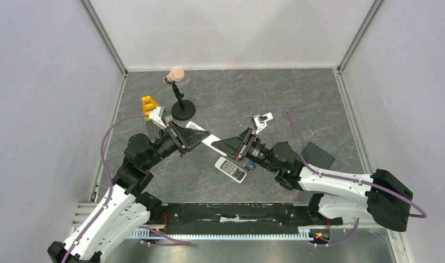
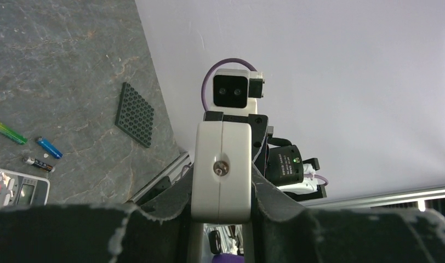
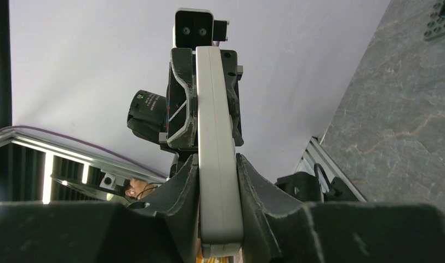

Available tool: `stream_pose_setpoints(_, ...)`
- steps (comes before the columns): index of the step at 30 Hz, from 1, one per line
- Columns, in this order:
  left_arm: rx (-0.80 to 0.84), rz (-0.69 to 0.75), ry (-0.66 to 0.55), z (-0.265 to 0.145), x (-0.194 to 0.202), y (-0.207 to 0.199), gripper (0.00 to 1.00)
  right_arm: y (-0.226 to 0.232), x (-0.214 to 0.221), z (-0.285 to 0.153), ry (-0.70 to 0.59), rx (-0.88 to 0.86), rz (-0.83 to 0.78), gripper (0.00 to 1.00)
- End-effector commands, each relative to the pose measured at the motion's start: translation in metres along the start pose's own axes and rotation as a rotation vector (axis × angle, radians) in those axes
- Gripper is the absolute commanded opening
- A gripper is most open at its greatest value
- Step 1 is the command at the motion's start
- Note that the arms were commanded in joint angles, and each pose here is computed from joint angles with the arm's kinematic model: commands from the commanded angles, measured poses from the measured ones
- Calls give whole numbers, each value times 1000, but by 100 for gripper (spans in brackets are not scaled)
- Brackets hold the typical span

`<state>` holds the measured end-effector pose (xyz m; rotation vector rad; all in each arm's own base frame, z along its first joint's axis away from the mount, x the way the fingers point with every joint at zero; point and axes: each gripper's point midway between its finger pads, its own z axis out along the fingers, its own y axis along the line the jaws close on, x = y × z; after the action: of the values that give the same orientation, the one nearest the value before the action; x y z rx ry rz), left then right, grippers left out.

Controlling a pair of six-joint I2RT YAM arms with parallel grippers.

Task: Load the batteries into the remote control
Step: Remove the battery cover from the remote control.

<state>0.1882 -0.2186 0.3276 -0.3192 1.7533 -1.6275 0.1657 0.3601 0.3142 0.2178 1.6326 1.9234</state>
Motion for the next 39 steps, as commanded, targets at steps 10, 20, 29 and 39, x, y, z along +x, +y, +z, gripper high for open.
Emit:
stream_pose_setpoints(10,31,-26,-415,-31,-59,6,2,6,-11,-16,-57,-69,-24,17)
stream_pose_setpoints(20,-29,-13,-359,-19,-54,17,2,-2,-13,-1,-44,-4,-47,20)
stream_pose_setpoints(29,-65,3,-333,-12,-51,27,2,-19,-22,-4,-55,83,-34,58)
stream_pose_setpoints(39,-137,42,-327,-7,-49,51,2,-29,-30,-4,-44,107,-15,39)
